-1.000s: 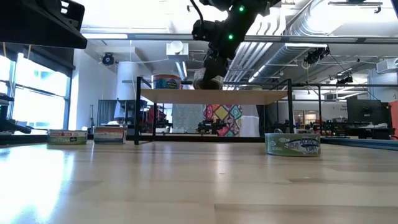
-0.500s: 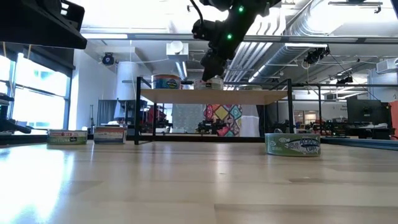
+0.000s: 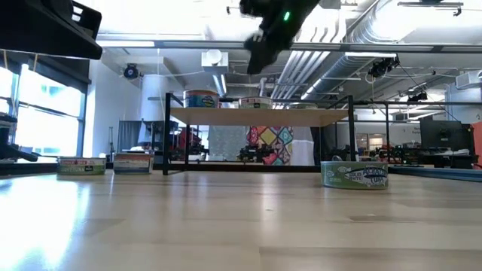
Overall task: Stack canned seafood by type on shelf
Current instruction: Put the green with blue patterned tuna can on the shelf
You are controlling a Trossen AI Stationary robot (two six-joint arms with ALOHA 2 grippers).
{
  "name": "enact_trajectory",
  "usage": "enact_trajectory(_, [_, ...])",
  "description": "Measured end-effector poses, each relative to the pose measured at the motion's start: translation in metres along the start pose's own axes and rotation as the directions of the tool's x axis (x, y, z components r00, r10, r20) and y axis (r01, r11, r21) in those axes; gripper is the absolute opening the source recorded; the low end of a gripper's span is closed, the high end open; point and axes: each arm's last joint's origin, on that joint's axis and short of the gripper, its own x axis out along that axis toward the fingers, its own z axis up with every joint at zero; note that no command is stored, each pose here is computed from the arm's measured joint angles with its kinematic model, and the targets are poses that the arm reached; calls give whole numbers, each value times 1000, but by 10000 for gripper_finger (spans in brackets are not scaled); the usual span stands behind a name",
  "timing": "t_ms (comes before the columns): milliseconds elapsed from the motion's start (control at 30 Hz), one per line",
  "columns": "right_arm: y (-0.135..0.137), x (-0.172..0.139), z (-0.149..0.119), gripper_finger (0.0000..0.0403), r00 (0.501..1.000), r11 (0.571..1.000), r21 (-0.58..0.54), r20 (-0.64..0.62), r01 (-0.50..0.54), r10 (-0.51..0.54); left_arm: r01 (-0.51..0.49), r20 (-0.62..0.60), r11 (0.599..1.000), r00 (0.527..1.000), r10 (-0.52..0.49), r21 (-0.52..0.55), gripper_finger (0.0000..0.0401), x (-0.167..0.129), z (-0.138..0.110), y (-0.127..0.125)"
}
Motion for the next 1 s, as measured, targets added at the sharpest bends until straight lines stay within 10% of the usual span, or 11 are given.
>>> enact_trajectory(433, [90,-180,-56,243,876,877,75,-54,-474,479,17,5,1000,1000,-17,-26,0,-2,0,-3])
enact_trajectory(733, [135,-246,-129,242,820,833,337,-231,-438,524,17,7,999,1000,-16,-44,0,-3,0,-3])
enact_trajectory(1000, [159,-232,-189,242,809,814,430,-261,-391,527,13,7,999,1000,-13,-46,0,-2,0,-3])
